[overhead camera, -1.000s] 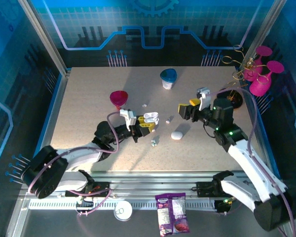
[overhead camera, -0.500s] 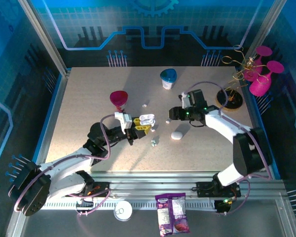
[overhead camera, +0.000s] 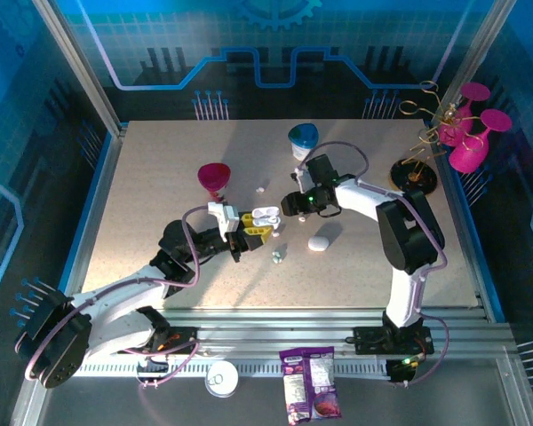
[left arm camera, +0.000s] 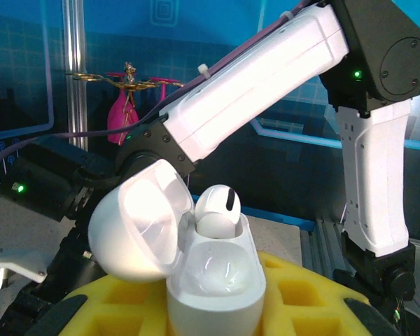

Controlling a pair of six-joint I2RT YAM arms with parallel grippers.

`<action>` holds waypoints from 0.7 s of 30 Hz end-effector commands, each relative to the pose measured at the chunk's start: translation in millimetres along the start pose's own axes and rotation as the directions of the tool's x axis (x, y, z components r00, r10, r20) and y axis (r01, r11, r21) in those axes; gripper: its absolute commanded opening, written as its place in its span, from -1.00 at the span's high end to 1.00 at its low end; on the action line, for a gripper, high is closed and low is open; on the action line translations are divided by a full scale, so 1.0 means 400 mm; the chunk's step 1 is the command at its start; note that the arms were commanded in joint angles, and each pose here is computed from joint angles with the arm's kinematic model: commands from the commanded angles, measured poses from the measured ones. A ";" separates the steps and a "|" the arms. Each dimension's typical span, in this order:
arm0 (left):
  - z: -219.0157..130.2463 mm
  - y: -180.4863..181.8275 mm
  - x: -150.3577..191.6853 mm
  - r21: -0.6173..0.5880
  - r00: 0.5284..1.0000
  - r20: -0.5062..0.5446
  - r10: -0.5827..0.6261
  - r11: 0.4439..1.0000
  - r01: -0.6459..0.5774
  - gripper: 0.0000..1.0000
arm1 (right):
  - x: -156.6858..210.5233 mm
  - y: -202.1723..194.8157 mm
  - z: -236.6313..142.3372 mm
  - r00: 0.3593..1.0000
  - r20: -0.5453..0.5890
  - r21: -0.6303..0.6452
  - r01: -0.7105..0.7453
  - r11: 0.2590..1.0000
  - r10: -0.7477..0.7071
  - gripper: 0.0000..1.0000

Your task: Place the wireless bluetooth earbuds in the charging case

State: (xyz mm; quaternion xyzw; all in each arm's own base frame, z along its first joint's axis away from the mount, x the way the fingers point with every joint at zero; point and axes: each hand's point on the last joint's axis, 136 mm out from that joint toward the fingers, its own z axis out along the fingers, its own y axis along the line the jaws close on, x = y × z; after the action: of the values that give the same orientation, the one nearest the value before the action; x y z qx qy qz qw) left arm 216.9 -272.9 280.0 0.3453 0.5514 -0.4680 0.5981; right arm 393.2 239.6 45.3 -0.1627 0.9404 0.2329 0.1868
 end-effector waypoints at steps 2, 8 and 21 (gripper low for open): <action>-0.007 -0.023 0.010 0.038 1.000 -0.006 0.022 0.999 -0.022 1.00 | 0.024 0.013 0.025 0.997 -0.064 -0.031 0.035 0.999 -0.037 -0.27; -0.009 -0.032 0.011 0.044 1.000 -0.009 0.018 0.999 -0.018 1.00 | 0.056 0.004 0.019 0.996 -0.083 -0.031 0.024 0.999 -0.027 -0.27; -0.004 -0.042 0.011 0.052 1.000 -0.012 0.018 0.998 -0.018 1.00 | 0.141 0.003 -0.043 0.996 -0.093 0.000 -0.004 1.000 0.004 -0.26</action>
State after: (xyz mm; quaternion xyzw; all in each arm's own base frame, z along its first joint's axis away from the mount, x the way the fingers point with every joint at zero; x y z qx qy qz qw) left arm 208.4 -277.7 275.2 0.3540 0.5534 -0.4762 0.5845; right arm 351.2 223.9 29.3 -0.1741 0.9462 0.2287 0.1485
